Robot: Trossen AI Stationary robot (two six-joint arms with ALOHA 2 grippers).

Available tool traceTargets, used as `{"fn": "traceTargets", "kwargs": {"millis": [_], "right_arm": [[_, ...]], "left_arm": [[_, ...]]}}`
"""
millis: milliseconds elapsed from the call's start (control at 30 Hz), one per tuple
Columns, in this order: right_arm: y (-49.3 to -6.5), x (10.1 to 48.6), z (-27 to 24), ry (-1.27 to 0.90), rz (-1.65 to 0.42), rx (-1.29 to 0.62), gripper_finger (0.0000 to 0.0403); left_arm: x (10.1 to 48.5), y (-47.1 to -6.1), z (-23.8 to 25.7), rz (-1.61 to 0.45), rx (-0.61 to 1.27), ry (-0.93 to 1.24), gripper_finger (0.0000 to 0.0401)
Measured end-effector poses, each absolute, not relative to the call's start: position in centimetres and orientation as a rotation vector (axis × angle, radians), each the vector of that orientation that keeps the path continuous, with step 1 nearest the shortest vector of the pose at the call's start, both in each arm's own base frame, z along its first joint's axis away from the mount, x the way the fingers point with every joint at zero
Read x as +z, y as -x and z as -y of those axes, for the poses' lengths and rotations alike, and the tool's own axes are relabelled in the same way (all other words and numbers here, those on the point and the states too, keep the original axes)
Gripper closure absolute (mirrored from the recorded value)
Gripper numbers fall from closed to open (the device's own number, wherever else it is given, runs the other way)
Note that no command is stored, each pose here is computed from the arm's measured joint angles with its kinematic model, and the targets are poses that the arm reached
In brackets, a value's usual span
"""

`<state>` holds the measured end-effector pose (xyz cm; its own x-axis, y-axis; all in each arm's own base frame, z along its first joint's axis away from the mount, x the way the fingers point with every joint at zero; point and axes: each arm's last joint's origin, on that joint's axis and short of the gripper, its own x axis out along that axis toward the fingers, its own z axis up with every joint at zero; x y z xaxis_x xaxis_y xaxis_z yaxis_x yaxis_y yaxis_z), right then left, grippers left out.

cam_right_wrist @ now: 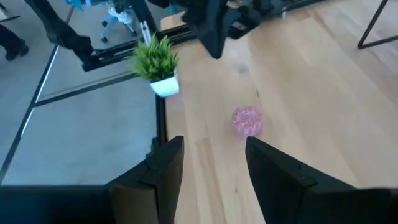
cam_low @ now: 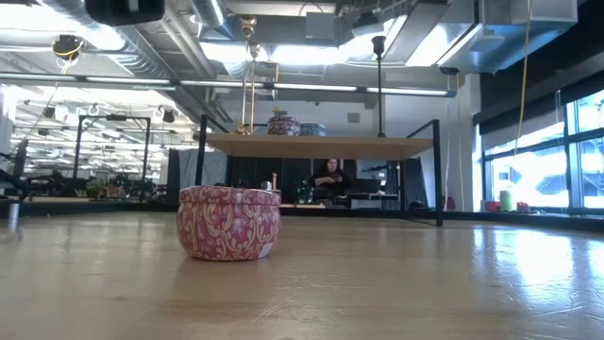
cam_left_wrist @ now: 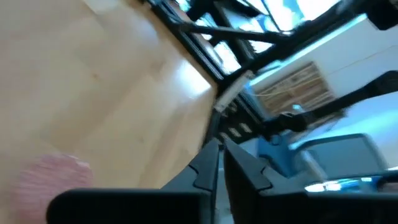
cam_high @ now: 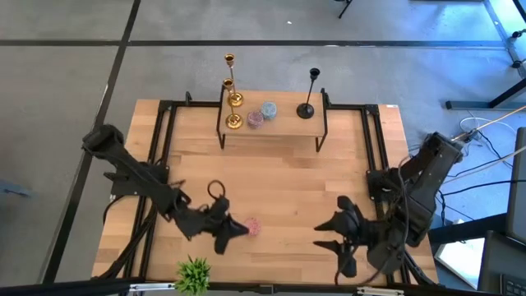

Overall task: Pick & Place candle stick holders
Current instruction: Put the pink scented candle on the shelf

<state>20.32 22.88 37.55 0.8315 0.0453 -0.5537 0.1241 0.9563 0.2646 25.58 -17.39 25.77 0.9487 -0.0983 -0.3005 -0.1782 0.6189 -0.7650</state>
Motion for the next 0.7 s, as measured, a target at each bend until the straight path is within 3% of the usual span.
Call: {"fn": "traceTargets", "kwargs": {"millis": [233, 700], "right_arm": [[-19.1, 36.3, -24.3, -0.309, -0.65, -0.051, 0.0226], [-18.7, 36.3, -24.5, -0.345, -0.66, -0.055, 0.0226]], "left_arm": [[24.5, -29.1, 20.7, -0.443, 0.032, 0.94, 0.0297], [24.3, -32.6, 21.6, -0.874, 0.3, 0.487, 0.0126]]}}
